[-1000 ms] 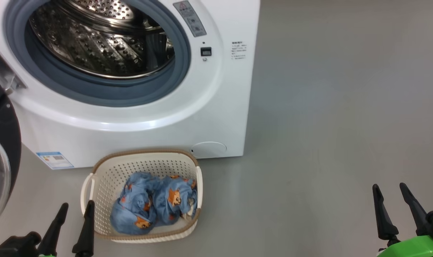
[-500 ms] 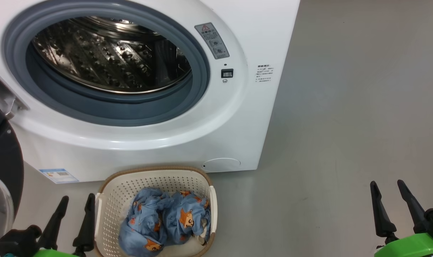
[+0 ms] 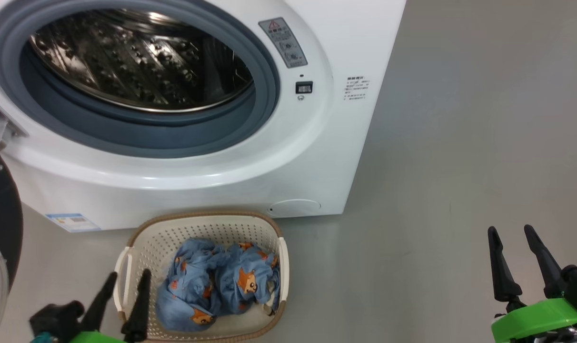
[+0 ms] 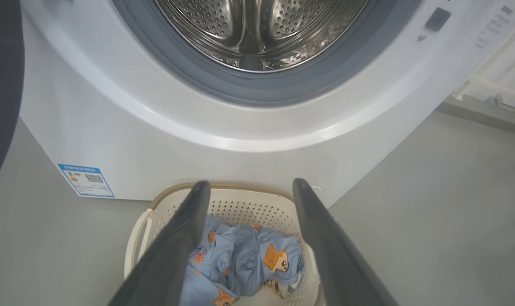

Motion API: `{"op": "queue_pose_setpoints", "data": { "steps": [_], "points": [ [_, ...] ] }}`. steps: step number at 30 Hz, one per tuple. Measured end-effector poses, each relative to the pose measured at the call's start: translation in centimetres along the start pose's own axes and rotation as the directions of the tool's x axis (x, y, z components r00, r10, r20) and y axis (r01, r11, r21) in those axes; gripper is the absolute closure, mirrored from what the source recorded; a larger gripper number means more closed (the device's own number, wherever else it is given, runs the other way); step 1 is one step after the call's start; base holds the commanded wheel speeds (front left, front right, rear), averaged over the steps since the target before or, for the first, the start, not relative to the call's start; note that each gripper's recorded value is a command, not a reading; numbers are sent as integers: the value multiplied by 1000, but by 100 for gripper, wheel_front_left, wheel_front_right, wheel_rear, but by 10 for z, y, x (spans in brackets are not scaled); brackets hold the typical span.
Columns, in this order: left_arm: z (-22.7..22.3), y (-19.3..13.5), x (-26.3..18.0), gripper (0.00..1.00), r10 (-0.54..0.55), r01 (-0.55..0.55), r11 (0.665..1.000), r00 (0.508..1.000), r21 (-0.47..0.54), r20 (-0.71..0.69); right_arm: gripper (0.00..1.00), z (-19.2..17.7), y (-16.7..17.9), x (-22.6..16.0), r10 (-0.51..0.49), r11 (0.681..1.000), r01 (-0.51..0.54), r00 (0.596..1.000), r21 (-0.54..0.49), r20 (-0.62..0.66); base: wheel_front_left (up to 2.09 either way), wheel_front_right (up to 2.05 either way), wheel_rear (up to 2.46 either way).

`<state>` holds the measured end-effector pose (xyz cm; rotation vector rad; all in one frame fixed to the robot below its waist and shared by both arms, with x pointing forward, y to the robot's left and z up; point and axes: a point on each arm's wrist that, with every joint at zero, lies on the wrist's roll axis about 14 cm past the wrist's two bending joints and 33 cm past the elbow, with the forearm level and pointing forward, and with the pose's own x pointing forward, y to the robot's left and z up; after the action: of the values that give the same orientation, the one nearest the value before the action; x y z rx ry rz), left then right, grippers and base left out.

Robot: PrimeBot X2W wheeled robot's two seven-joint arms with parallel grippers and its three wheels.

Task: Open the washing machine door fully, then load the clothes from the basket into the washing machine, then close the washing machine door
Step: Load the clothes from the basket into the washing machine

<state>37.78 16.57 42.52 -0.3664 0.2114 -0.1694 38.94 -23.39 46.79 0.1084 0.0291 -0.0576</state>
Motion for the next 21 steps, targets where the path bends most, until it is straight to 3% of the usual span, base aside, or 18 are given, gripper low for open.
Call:
{"op": "queue_pose_setpoints", "data": {
  "steps": [9, 21],
  "points": [
    [-77, 4, 25, 0, 13, -17, 1000, 968, -13, -249, 0, -17, 12, 21, 13, 1000, -12, 999, 22, -32, 0, 0, 0],
    [-145, 20, 69, 0, 23, -8, 999, 873, 33, -486, 0, -46, 12, 52, 5, 1000, -4, 997, 21, -81, 0, 0, 0]
  ]
}}
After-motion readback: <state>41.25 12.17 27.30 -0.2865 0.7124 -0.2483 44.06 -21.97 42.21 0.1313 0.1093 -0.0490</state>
